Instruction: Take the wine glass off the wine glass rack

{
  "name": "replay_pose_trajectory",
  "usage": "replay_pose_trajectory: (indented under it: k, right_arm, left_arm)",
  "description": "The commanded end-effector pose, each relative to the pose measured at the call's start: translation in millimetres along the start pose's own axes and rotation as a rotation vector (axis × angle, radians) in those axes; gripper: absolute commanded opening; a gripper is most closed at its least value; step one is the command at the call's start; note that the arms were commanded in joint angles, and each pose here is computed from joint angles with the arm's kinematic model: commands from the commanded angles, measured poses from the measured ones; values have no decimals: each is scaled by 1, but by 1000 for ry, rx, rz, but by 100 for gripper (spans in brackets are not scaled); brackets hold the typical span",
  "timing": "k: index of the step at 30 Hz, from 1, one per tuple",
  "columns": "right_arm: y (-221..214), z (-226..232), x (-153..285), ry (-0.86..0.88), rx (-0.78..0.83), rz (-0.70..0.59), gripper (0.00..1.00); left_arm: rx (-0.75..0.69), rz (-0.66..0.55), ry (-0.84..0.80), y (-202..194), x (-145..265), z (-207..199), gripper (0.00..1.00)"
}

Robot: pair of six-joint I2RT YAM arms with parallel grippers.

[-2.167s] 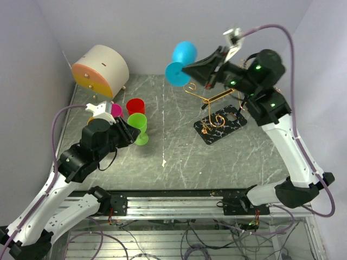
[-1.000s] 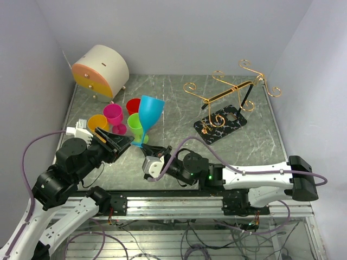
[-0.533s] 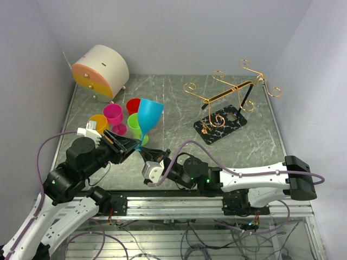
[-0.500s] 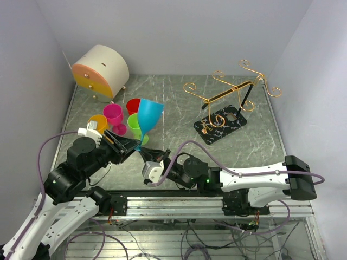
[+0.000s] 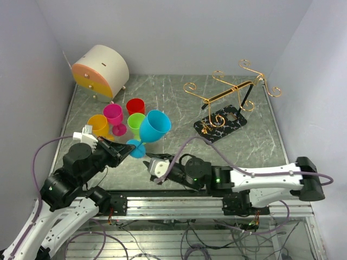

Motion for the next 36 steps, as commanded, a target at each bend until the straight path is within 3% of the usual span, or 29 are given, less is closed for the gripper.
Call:
replay_pose_trajectory:
  k: [1,8,13,17,21,26,36]
  right_arm:
    - [21,-14,41,80,-222,28,31]
    - [56,-61,92,-11,-473,75,33]
    - [44,-95,54,-26,-528,311,33]
    - [30,-144,31,-17,-648,279,29]
    - [29,-164,12,180,-771,230,35]
    - [32,-146,-8,498,-863,191,45]
    - [31,-135,-12,598,-895,166,47]
  left_arm:
    - [-32,-115,54,7,14,21,7]
    - [-26,-197,59,9,37,48,7]
    - [-65,-214,70,10,44,55,7]
    - [-91,-250,84,14,55,57,7]
    - [-124,-275,42,16,62,56,7]
    - [-169,-275,-11,15,62,56,7]
    - [-217,-278,-13,17,66,53,7]
Point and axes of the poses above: each gripper's point midway between its finger pads, its own x axis back along the fingers, its own z axis along the line the jaws close on, y = z × x, the point moved 9 cm from there along x, back along the fingers, and after that the axes turned 2 degrees about x, right-handed, at the moved point
